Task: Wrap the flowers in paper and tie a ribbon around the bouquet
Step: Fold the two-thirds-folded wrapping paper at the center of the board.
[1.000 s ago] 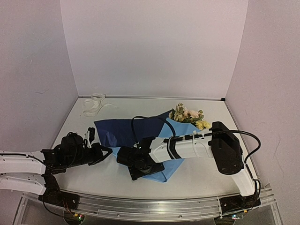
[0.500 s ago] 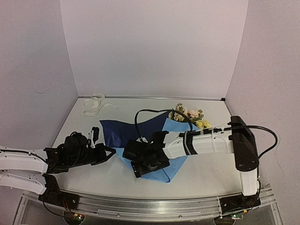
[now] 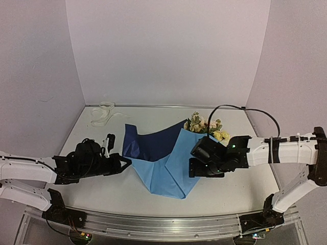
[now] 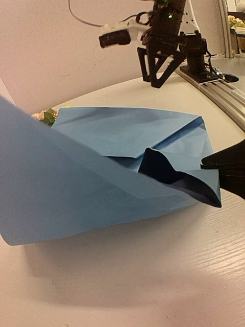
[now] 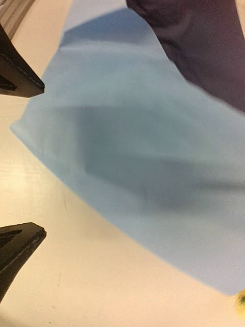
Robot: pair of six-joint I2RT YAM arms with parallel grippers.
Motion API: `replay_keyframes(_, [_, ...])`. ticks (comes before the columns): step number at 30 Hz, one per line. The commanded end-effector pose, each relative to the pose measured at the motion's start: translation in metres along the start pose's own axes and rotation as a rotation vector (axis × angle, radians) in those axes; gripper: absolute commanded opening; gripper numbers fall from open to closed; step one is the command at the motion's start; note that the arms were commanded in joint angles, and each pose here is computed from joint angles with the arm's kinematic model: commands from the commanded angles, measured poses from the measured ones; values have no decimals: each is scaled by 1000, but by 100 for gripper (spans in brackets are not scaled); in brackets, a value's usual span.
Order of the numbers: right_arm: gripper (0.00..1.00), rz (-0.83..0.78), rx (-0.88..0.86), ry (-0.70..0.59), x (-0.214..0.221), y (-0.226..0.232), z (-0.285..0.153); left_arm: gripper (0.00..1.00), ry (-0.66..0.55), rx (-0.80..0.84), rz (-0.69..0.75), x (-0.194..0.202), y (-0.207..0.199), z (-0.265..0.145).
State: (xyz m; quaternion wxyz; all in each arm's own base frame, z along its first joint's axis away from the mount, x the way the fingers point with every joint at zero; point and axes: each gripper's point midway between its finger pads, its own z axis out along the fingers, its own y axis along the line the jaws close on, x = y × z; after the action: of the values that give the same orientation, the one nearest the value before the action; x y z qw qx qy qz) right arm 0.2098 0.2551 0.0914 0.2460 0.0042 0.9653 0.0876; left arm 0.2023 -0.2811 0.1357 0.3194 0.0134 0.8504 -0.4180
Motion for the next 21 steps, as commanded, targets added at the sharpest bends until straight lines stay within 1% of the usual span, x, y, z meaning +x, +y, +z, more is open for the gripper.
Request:
replay_keyframes(1, [89, 219, -193, -24, -15, -1, 18, 0, -33, 83, 53, -16, -32, 4])
replay_keyframes(3, [91, 267, -230, -16, -18, -5, 29, 0, -18, 96, 58, -15, -37, 8])
replay_keyframes(5, [89, 322, -250, -10, -22, -10, 40, 0, -12, 107, 64, -15, -43, 11])
replay_keyframes(9, [80, 385, -234, 3, -22, -24, 62, 0, -13, 129, 85, -15, -57, 16])
replay_keyframes(12, [76, 412, -241, -2, -29, -26, 75, 0, -34, 120, 100, -17, -62, 19])
replay_keyframes(17, [68, 367, -254, 20, -41, -9, 90, 0, -26, 130, 130, -13, -73, 29])
replay_keyframes(21, [67, 285, -212, 58, -47, 0, 97, 0, -6, 144, 167, -4, -86, 44])
